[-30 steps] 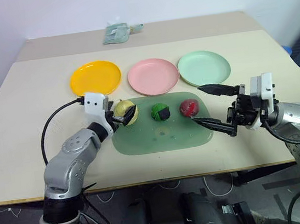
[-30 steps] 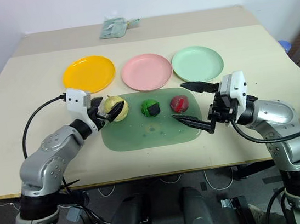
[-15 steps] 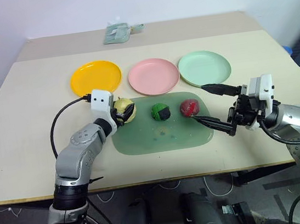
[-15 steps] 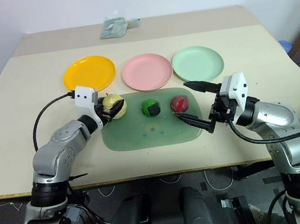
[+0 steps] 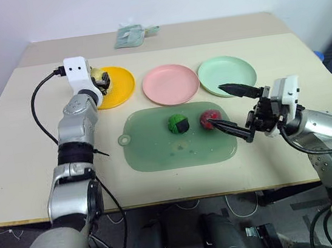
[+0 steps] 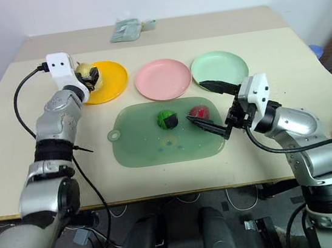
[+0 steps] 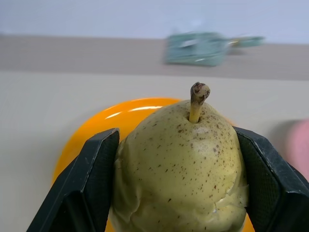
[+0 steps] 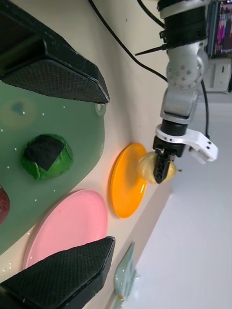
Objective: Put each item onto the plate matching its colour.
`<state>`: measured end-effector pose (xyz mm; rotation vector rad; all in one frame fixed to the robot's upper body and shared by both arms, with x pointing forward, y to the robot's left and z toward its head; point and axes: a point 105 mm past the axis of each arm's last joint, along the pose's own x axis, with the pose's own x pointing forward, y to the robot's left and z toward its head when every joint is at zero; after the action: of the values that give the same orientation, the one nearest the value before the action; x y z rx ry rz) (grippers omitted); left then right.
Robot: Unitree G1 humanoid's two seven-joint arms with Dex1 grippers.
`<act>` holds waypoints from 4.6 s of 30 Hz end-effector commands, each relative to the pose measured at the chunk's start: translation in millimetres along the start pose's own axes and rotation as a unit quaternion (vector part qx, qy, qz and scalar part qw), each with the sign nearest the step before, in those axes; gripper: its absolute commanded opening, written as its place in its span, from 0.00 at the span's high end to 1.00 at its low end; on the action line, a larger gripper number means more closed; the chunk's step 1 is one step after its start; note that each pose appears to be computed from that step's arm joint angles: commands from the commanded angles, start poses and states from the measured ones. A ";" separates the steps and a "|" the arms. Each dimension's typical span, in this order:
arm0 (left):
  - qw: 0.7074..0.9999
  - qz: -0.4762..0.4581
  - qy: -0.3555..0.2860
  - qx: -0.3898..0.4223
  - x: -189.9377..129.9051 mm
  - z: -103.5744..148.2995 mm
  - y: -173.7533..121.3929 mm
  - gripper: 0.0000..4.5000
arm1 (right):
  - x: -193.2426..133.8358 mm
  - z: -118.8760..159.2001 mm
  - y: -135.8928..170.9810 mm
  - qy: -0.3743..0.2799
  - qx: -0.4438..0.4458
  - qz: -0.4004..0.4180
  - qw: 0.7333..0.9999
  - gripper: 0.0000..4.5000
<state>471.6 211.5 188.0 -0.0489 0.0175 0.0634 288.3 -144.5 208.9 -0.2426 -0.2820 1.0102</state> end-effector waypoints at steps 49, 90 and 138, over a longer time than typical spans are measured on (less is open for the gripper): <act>0.785 -0.610 0.004 0.110 -244.2 -3.4 -58.9 0.00 | 24.7 -87.5 -32.5 0.104 0.080 0.037 0.991 0.28; 0.829 -0.549 -0.012 0.106 -247.8 -2.7 -55.0 0.00 | 70.0 -61.1 -57.3 0.073 0.039 0.056 0.995 0.56; 0.825 -0.553 -0.065 0.094 -248.5 4.7 -58.3 0.00 | 81.3 -79.2 7.0 0.093 0.157 0.088 0.979 0.02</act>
<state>230.2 140.0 194.7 0.1438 -0.1179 -1.0905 354.6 -81.2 133.4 -0.0737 0.1004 1.1595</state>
